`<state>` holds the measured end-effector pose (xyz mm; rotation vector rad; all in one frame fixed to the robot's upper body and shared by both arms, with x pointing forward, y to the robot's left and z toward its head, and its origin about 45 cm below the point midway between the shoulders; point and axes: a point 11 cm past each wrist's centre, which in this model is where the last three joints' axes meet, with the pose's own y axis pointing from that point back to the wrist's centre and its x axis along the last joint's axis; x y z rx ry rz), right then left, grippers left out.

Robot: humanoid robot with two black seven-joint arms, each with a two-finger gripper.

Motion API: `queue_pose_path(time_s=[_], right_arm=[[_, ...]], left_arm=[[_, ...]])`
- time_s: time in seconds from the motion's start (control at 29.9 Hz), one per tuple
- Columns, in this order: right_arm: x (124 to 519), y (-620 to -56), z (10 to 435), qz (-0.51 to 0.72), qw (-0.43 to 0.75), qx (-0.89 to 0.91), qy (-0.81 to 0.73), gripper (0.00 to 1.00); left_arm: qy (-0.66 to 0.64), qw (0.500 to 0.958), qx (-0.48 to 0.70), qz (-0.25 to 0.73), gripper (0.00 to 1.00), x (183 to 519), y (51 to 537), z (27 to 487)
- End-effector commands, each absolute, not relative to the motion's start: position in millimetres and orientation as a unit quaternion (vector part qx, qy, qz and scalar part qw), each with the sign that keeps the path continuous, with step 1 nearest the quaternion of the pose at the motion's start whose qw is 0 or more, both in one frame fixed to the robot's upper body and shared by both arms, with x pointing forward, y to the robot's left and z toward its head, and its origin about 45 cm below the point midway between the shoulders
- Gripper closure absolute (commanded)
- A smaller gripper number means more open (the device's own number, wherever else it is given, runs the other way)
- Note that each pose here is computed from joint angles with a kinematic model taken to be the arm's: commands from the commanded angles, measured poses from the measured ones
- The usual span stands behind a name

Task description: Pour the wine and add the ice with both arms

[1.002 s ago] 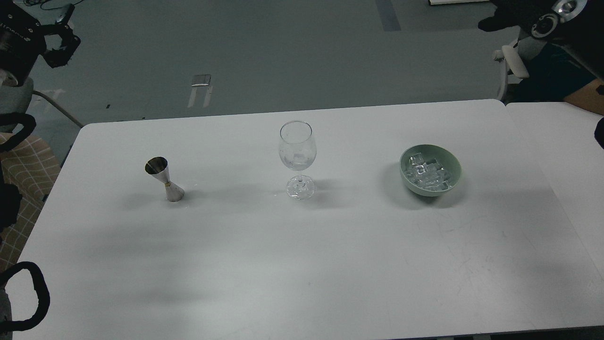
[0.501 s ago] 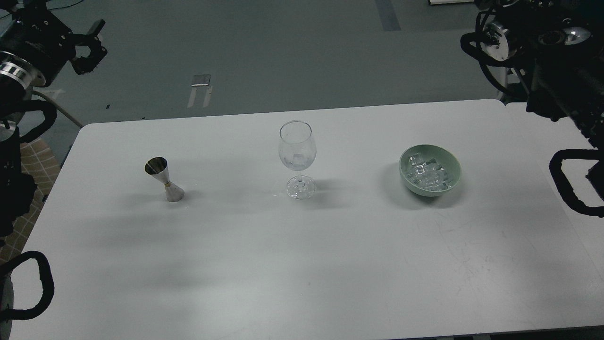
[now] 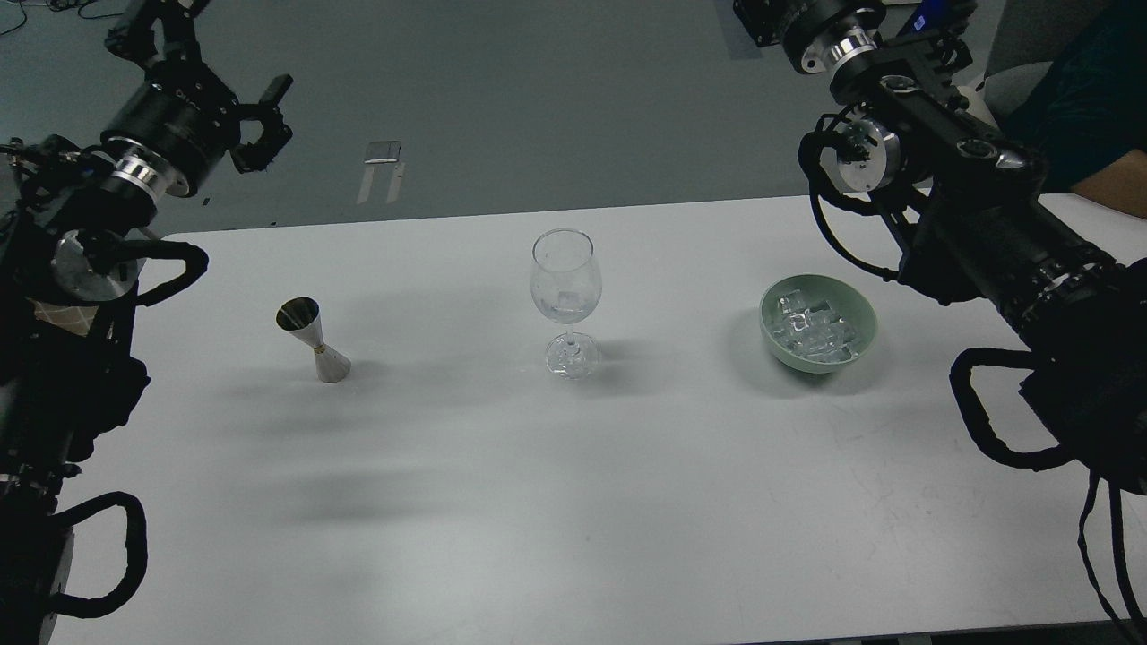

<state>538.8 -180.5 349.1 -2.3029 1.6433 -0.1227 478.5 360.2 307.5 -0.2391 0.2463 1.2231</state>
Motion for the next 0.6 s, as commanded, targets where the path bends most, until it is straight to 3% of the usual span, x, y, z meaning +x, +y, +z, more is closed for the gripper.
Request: queue_pose_path(time_s=[0.0, 0.33, 0.57], right_arm=[[537, -185, 341, -0.019, 0.174, -0.799, 0.575, 0.00], [531, -186, 322, 0.006, 0.175, -0.815, 0.553, 0.00], [531, -192, 320, 0.017, 0.186, -0.808, 0.559, 0.00]], left_arm=[[0.134, 0.802, -0.074, 0.577, 0.02, 484, 362, 289], [0.157, 0.787, -0.027, 0.596, 0.02, 499, 366, 278], [0.186, 0.779, -0.119, 0.587, 0.02, 505, 361, 296]])
